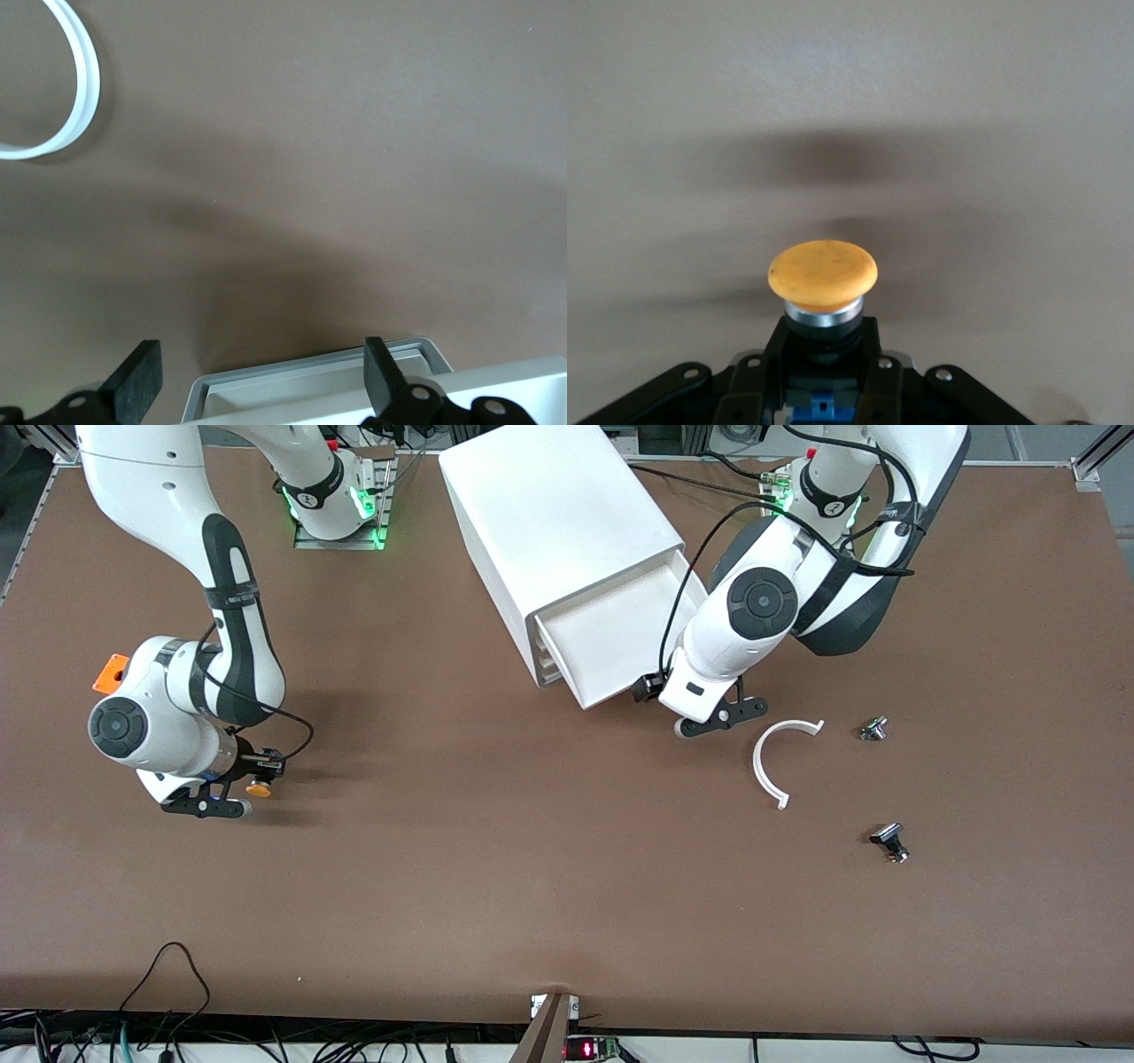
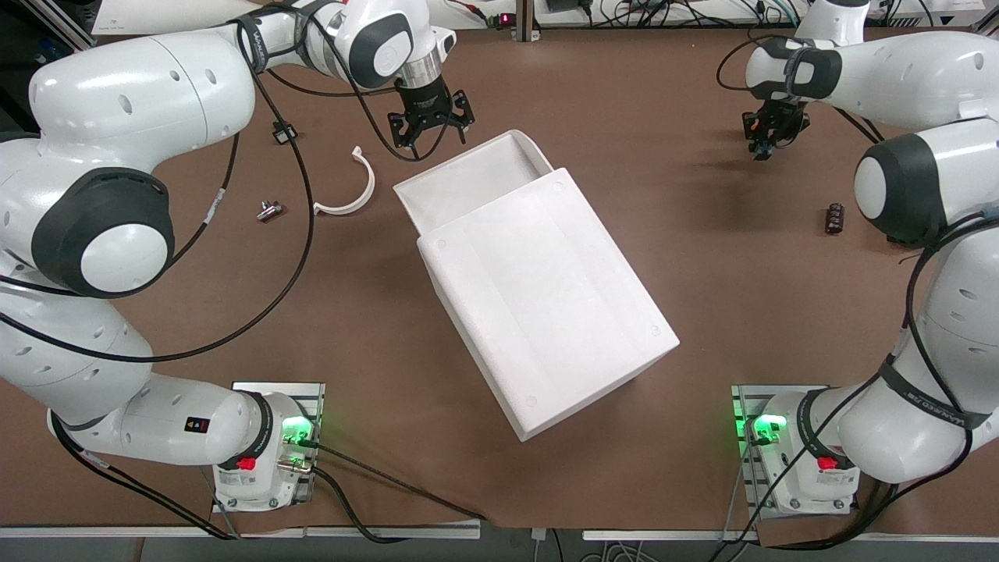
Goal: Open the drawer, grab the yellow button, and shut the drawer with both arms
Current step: 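Push the drawer shut with the left gripper while the right gripper withdraws, then set the orange button down on the table with the right gripper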
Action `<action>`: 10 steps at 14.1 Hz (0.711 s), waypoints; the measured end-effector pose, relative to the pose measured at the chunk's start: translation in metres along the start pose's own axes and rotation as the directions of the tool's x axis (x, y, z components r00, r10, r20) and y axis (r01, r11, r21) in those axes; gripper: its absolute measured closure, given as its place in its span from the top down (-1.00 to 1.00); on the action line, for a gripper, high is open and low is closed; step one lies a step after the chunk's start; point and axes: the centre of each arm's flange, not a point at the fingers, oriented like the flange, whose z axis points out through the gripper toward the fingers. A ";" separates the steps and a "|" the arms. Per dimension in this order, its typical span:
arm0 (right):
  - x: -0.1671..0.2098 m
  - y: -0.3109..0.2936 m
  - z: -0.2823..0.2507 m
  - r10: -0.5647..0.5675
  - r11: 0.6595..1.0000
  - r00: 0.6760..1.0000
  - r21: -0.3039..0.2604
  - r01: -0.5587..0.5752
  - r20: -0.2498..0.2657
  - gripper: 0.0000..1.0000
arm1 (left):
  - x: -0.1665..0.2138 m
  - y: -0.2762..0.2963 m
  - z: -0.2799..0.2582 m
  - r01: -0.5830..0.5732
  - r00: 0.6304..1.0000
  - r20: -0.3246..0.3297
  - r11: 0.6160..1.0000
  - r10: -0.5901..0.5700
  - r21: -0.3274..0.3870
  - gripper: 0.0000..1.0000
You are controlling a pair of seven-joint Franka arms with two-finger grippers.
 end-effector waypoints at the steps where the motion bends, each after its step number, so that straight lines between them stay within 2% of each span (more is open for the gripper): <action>1: 0.001 0.001 0.007 0.008 1.000 1.000 0.001 -0.008 0.002 -0.34 | -0.003 0.002 0.002 0.006 1.000 0.001 1.000 -0.006 0.003 1.00; 3: 0.002 0.004 0.020 0.024 1.000 1.000 0.001 -0.024 0.002 -0.34 | -0.008 0.005 0.002 0.005 1.000 0.000 1.000 -0.005 0.005 1.00; 4: 0.003 0.005 0.024 0.026 1.000 1.000 -0.002 -0.026 0.004 -0.24 | -0.010 0.006 0.002 0.004 1.000 -0.001 1.000 -0.004 0.005 1.00; 7: 0.005 0.004 0.020 0.025 1.000 1.000 0.001 -0.025 -0.007 0.31 | -0.021 0.011 0.005 -0.015 1.000 0.012 1.000 0.014 0.018 1.00; 10: 0.009 -0.003 -0.023 0.009 0.999 0.999 0.039 -0.007 -0.042 0.90 | -0.041 0.018 0.009 -0.042 0.998 0.041 0.998 0.040 0.047 1.00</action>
